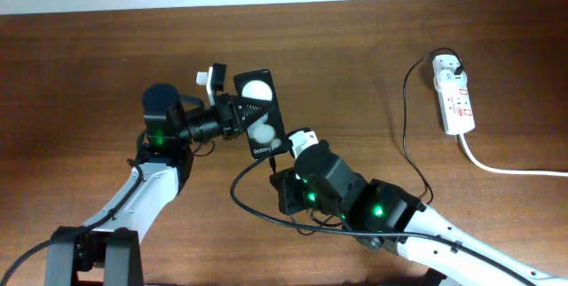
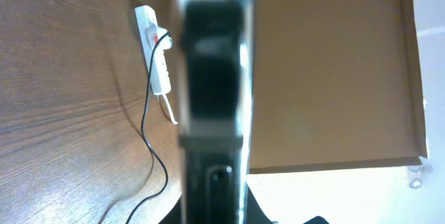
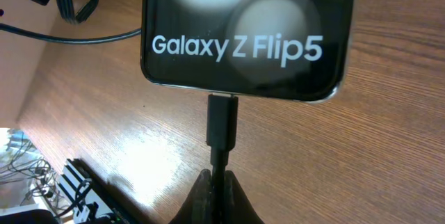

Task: Plug charger to phone and switch on socket
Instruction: 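Lower the phone onto the table with the left gripper and release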

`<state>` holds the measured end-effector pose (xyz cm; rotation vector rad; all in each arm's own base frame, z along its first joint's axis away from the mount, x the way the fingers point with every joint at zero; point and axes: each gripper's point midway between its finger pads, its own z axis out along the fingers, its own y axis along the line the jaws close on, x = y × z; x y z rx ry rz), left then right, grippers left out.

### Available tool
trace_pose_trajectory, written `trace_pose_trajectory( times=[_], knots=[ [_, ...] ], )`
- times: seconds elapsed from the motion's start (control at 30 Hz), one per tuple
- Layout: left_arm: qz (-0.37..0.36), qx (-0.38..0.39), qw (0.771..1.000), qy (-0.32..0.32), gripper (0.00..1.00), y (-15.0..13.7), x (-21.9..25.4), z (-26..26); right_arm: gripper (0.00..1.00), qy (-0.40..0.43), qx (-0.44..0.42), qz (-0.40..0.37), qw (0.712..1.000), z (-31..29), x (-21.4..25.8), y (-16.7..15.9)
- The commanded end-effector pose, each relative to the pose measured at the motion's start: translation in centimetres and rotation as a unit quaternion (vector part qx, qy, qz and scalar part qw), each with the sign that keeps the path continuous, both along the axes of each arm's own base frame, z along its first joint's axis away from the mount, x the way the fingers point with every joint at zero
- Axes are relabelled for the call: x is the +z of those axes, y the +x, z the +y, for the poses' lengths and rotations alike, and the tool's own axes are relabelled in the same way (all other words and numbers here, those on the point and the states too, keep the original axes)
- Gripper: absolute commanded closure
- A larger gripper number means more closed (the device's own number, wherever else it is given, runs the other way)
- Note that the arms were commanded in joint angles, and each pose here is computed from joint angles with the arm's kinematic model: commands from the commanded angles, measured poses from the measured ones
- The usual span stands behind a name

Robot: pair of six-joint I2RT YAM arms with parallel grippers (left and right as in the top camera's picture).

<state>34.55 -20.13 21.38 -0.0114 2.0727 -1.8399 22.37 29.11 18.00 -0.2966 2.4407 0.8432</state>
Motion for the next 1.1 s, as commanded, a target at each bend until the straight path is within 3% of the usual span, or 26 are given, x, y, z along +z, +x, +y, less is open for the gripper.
trace_pose_trajectory(
  times=[0.0, 0.07, 0.2, 0.27, 0.33, 0.43, 0.5, 0.6, 0.77, 1.07],
  knots=[
    [0.004, -0.149, 0.988, -0.027, 1.00, -5.4, 0.7, -1.5, 0.96, 0.011, -0.058, -0.068, 0.996, -0.7, 2.6, 3.5],
    [-0.006, -0.144, 0.989, -0.024, 1.00, -5.2, 0.7, -1.5, 0.92, 0.015, -0.049, -0.062, 0.997, -0.5, 2.6, 3.1],
    [-0.044, -0.104, 0.994, -0.007, 1.00, -3.8, 0.3, -1.5, 0.59, -0.030, -0.063, -0.052, 0.996, -4.1, 2.7, 1.2],
    [-0.045, -0.060, 0.997, 0.004, 1.00, -2.2, 0.0, -1.3, 0.37, -0.037, -0.064, -0.059, 0.995, -6.6, 4.1, -0.7],
    [-0.048, -0.011, 0.999, 0.020, 1.00, -0.7, -0.4, -1.5, 0.21, -0.037, -0.074, -0.072, 0.994, -9.3, 5.6, -2.4],
    [-0.076, 0.013, 0.996, 0.047, 1.00, -0.2, -1.0, -3.5, 0.09, -0.041, -0.088, -0.084, 0.992, -13.0, 6.6, -4.8],
    [-0.064, 0.031, 0.990, 0.120, 1.00, 0.6, -2.8, -4.4, 0.02, -0.045, -0.088, -0.080, 0.992, -14.3, 6.5, -6.0],
    [-0.070, 0.017, 0.975, 0.209, 1.00, 3.1, -2.5, -5.1, 0.01, -0.059, -0.086, -0.070, 0.992, -14.7, 5.9, -6.4],
    [-0.033, -0.048, 0.961, 0.272, 1.00, 8.5, -7.5, -7.0, 0.01, -0.068, -0.085, -0.063, 0.992, -15.0, 5.5, -6.6],
    [0.043, -0.072, 0.951, 0.296, 1.00, 9.3, -18.4, -7.2, 0.01, -0.068, -0.085, -0.063, 0.992, -15.0, 5.5, -6.6]
  ],
)
